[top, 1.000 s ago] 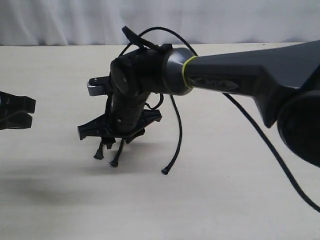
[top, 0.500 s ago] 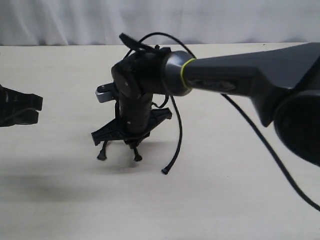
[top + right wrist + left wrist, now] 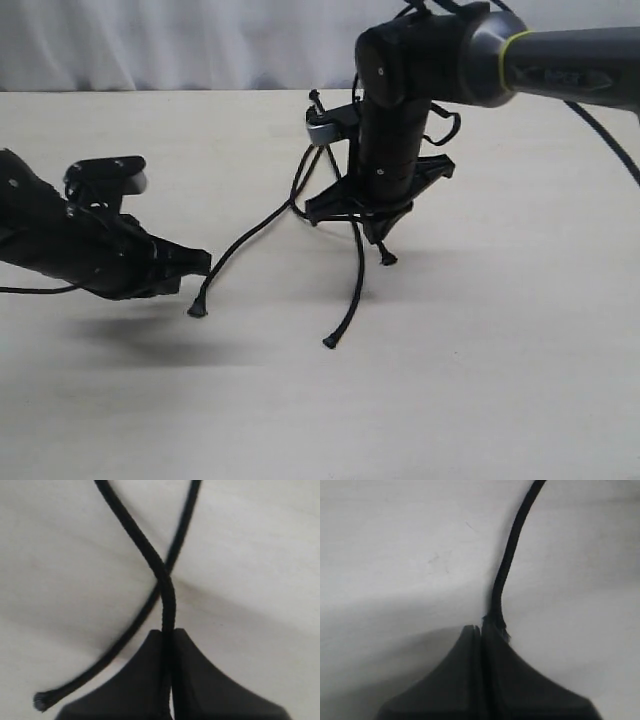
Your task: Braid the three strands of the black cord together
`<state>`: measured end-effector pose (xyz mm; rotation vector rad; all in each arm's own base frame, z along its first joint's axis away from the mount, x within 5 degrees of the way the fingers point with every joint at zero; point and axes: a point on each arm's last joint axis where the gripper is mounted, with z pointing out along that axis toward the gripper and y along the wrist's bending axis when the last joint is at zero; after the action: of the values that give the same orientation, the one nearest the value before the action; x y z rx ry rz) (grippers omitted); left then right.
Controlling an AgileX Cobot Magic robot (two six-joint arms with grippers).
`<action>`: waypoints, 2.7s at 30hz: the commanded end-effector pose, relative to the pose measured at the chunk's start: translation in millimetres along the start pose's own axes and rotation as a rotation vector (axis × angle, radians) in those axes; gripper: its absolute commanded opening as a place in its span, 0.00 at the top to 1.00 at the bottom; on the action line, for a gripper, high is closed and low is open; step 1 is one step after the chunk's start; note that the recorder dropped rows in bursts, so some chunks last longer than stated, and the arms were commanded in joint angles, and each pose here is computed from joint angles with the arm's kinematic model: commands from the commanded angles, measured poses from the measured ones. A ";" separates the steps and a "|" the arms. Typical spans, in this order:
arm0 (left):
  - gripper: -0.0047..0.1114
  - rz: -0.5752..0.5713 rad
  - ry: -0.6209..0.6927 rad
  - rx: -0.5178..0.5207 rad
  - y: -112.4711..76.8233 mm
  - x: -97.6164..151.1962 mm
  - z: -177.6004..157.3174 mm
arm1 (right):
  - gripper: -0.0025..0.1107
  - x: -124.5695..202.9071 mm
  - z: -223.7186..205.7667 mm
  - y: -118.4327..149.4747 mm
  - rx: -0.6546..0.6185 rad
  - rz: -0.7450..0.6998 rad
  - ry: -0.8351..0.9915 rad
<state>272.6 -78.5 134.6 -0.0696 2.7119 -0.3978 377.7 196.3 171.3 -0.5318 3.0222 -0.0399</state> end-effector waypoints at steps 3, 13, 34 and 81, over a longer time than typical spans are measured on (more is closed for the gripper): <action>0.96 0.027 -0.031 -0.029 -16.8 5.5 25.2 | 0.94 13.8 27.4 -22.4 0.002 0.029 0.022; 0.96 0.034 -0.043 -0.012 -24.0 -0.4 25.3 | 0.89 29.2 60.7 -3.9 -0.163 0.157 0.039; 0.96 0.074 -0.084 0.003 -6.3 -16.2 -13.7 | 0.65 27.6 40.5 44.4 -0.237 0.179 0.038; 0.96 0.110 -0.104 0.000 4.9 -21.3 -42.1 | 0.94 -0.3 29.2 131.8 -0.406 0.277 -0.314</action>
<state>275.7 -61.5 175.1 0.0546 2.6041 -0.3500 336.7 311.0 143.5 -0.0958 2.7914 0.5998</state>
